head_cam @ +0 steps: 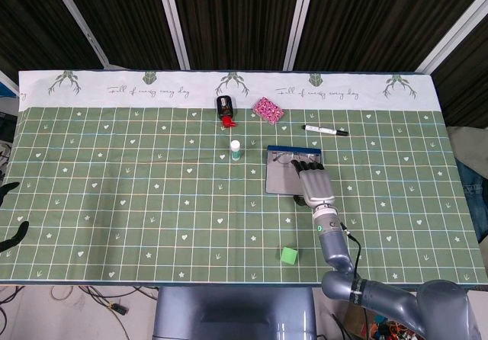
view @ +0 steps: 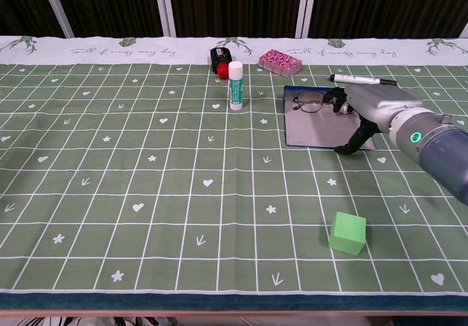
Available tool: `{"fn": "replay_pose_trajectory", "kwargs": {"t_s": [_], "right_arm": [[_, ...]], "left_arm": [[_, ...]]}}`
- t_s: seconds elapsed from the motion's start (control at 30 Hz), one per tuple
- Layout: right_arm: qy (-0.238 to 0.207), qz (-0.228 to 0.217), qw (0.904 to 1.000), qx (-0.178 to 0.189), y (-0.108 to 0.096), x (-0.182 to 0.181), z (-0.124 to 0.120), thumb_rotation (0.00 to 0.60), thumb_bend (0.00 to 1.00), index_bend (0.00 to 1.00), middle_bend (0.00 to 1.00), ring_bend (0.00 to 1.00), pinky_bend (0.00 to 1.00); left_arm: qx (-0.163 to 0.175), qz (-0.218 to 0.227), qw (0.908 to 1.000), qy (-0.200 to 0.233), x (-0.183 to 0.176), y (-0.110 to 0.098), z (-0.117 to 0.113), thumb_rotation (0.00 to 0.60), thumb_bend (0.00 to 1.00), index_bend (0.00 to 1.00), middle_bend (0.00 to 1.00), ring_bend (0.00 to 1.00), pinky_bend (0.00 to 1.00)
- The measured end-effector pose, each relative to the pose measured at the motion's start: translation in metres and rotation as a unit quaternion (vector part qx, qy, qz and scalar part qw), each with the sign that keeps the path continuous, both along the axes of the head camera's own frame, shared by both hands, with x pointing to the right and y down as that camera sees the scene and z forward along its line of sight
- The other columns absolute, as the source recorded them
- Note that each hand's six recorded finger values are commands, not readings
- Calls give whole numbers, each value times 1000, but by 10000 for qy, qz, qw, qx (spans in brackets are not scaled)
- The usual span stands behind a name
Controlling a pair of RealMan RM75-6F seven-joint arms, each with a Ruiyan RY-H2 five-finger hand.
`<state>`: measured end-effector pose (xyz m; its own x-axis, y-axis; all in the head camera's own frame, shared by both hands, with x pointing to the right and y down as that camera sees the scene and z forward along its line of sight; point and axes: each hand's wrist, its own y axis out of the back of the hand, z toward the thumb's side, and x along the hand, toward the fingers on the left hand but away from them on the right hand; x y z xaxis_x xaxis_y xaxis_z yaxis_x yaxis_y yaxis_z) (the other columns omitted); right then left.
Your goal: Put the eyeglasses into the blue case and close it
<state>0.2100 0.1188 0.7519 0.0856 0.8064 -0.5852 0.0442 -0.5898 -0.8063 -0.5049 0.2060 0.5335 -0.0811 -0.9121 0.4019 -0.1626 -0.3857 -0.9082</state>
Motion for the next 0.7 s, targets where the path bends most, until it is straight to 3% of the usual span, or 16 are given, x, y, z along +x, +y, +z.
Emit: {"fn": "replay_pose_trajectory", "kwargs": {"t_s": [0.4,0.7], "right_arm": [[58,21,10000,17,-3,2,2,600,301,184,238,240,234],[13,39,9999,117,-6,1,2,600,462,237,237,245,234]], "left_arm": [[6,-1,10000,4,0,0,0,600,315,168,0,0,0],[-8,1,10000,3,0,0,0,600,315,168,0,0,0]]}}
